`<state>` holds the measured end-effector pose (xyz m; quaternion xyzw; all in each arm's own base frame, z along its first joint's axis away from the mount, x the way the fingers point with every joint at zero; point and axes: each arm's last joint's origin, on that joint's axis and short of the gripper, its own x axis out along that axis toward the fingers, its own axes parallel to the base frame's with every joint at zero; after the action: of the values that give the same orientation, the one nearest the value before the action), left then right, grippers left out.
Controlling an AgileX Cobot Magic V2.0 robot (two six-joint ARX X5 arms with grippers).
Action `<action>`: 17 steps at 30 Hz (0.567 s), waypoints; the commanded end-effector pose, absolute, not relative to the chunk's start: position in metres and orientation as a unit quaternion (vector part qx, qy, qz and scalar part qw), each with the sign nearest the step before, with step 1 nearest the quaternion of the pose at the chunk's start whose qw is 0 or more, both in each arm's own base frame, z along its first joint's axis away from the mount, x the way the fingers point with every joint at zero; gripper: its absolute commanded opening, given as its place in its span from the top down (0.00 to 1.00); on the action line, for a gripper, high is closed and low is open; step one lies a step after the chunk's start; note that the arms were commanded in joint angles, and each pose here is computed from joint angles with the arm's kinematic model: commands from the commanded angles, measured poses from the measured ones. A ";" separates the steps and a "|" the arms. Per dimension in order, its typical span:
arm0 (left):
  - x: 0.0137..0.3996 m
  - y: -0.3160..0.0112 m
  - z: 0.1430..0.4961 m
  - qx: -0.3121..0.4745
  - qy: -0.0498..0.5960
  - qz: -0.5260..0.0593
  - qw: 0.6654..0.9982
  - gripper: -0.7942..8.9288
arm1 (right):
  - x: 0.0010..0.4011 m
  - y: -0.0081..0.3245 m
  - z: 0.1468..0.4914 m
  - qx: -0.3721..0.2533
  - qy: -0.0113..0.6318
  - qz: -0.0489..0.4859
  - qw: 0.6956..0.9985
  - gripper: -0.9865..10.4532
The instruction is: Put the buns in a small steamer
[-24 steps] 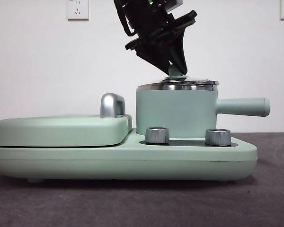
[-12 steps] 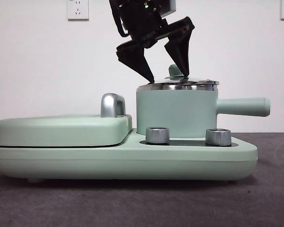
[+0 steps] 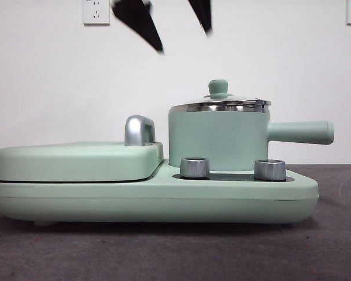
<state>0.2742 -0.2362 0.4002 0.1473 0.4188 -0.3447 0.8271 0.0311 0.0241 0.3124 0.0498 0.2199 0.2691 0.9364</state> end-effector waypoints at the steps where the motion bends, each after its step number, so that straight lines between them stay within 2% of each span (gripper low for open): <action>1: 0.252 -0.221 0.424 0.127 0.422 -0.338 0.832 0.38 | 0.030 0.025 0.314 0.058 0.219 0.283 0.932 0.51; 6: 0.216 -0.190 0.443 0.128 0.445 -0.330 0.823 0.41 | 0.030 0.025 0.314 0.059 0.222 0.296 0.927 0.51; 9: 0.193 -0.174 0.440 0.128 0.453 -0.330 0.818 0.41 | 0.030 0.025 0.314 0.059 0.222 0.297 0.927 0.51; 17: 0.126 -0.117 0.384 0.061 0.410 -0.326 0.850 0.41 | 0.030 0.026 0.314 0.058 0.223 0.303 0.925 0.51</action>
<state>0.1323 -0.1207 0.3928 0.0819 0.4096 -0.3315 0.8459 0.0301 0.0255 0.3122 0.0535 0.2269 0.2961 0.9263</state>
